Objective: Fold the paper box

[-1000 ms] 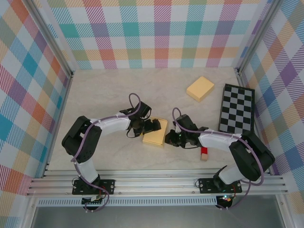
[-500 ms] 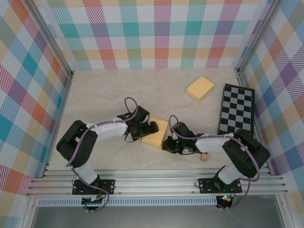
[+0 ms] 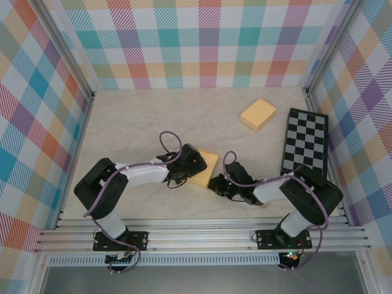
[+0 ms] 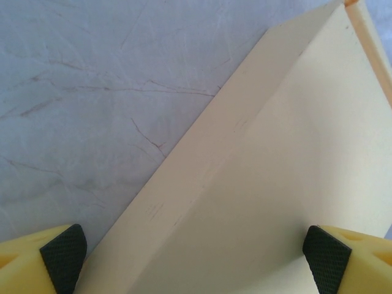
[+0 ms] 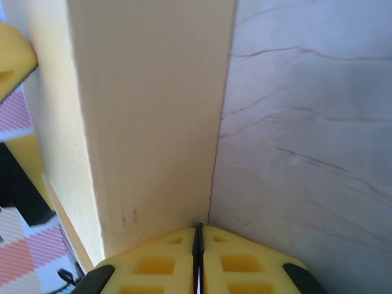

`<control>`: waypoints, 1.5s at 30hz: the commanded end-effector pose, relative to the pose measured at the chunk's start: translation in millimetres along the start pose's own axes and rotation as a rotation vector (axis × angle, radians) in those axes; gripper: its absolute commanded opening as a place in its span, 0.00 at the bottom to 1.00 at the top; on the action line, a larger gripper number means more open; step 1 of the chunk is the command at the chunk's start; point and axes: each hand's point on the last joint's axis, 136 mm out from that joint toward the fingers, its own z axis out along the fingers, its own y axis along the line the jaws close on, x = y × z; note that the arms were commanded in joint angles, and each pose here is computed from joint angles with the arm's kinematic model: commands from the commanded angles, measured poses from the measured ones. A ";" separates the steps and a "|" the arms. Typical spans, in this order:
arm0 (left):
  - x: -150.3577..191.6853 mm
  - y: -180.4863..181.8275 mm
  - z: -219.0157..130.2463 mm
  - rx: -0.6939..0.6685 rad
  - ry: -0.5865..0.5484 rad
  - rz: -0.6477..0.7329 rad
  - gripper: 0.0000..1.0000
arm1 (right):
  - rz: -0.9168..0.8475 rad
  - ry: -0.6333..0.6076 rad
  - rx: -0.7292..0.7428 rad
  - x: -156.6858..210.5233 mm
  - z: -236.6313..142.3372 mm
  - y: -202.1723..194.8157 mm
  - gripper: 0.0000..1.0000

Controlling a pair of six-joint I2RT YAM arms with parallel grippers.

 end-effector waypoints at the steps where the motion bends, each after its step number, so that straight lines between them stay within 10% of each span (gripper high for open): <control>1: 60.3 -8.0 4.8 0.033 0.173 -0.097 0.94 | 0.060 -0.153 -0.193 -18.6 -15.0 66.7 0.11; 8: 60.2 -15.8 6.5 0.025 0.153 -0.105 0.94 | 0.067 -0.159 -0.234 -10.0 -16.8 93.9 0.10; 18: -7.1 15.0 -2.6 -0.133 0.103 0.059 0.95 | -0.140 -0.129 0.198 -18.4 -67.8 -14.4 0.11; 25: -58.3 -21.5 -12.8 -0.081 0.074 0.214 0.96 | -0.240 -0.100 0.060 -80.9 -101.3 5.2 0.12; 45: -63.4 -65.6 50.2 -0.019 0.170 0.307 0.94 | -0.237 0.061 -0.032 -141.8 -7.5 3.0 0.11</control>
